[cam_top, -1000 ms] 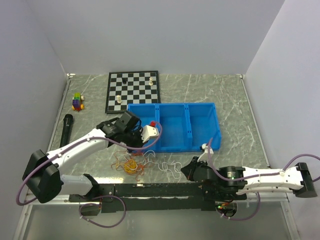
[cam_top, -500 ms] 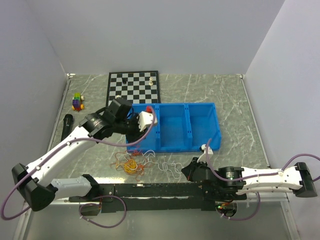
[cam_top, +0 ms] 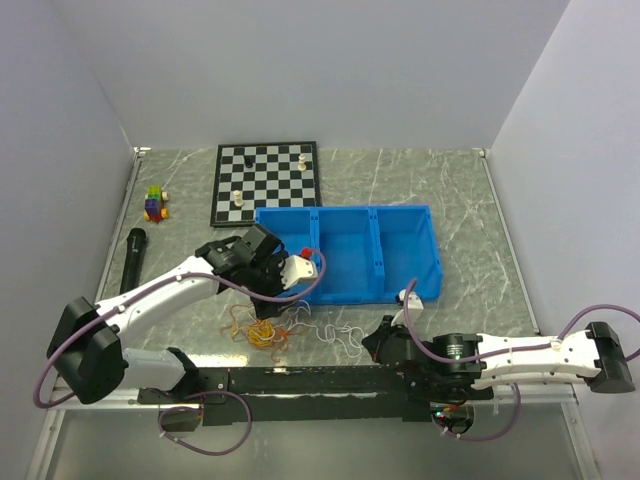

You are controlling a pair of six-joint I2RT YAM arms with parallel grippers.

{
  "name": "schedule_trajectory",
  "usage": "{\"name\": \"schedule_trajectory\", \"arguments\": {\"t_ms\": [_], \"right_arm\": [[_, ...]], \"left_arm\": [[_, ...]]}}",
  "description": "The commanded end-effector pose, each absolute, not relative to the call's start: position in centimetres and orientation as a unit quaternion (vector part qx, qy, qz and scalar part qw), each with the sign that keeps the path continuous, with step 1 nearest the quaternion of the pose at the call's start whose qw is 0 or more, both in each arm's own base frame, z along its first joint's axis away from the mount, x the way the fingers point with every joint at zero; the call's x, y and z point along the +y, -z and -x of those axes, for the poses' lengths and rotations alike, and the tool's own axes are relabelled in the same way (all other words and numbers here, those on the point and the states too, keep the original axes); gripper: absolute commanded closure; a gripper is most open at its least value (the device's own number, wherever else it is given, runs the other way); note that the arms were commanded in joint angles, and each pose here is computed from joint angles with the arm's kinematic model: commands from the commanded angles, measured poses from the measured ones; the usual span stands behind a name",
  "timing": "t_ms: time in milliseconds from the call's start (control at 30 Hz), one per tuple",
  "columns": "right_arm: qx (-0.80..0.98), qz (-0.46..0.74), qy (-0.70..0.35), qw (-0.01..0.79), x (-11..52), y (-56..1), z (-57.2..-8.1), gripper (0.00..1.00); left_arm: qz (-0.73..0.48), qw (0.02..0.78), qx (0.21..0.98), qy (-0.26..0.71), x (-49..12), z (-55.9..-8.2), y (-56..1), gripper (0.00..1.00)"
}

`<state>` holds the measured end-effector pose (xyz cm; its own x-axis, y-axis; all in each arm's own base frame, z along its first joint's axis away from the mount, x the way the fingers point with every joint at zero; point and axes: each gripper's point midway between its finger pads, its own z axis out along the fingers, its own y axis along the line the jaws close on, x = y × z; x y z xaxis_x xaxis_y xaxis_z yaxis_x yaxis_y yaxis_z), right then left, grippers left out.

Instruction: Untangle the cables

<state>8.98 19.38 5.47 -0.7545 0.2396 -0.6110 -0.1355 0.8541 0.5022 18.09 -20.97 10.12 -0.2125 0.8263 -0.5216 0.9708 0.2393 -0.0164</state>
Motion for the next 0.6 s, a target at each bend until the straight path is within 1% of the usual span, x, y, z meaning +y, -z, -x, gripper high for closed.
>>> {"name": "schedule_trajectory", "arguments": {"t_ms": [0, 167, 267, 367, 433, 467, 500, 567], "right_arm": [[0.89, -0.035, -0.287, 0.354, 20.4, -6.5, -9.1, 1.0], [0.89, -0.038, -0.283, 0.355, 20.3, -6.5, -9.2, 1.0], [0.89, -0.041, -0.284, 0.355, 20.2, -6.5, -9.2, 1.0], [0.889, -0.042, -0.288, 0.355, 20.1, -6.5, -9.2, 1.0], [0.889, -0.042, -0.287, 0.354, 20.1, -6.3, -9.1, 1.0], [0.889, -0.043, -0.287, 0.353, 20.1, -6.3, -9.1, 1.0], [0.89, -0.042, -0.286, 0.353, 20.1, -6.3, -9.1, 1.0], [0.889, -0.043, -0.288, 0.353, 20.2, -6.3, -9.1, 1.0]], "left_arm": [[-0.603, 0.248, 0.746, 0.138, -21.9, -20.1, -9.3, 0.17], [-0.612, 0.221, 0.746, 0.144, -21.7, -19.3, -7.6, 0.2], [-0.613, 0.219, 0.746, 0.139, -21.5, -19.3, -7.0, 0.26], [-0.608, 0.244, 0.744, 0.131, -21.8, -20.2, -7.9, 0.39], [-0.604, 0.258, 0.742, 0.133, -22.1, -20.5, -8.8, 0.5], [-0.602, 0.264, 0.741, 0.132, -22.1, -20.6, -9.1, 0.57], [-0.601, 0.271, 0.74, 0.13, -22.2, -20.8, -9.4, 0.67], [-0.6, 0.28, 0.74, 0.122, -22.1, -21.1, -9.7, 0.81]]}}
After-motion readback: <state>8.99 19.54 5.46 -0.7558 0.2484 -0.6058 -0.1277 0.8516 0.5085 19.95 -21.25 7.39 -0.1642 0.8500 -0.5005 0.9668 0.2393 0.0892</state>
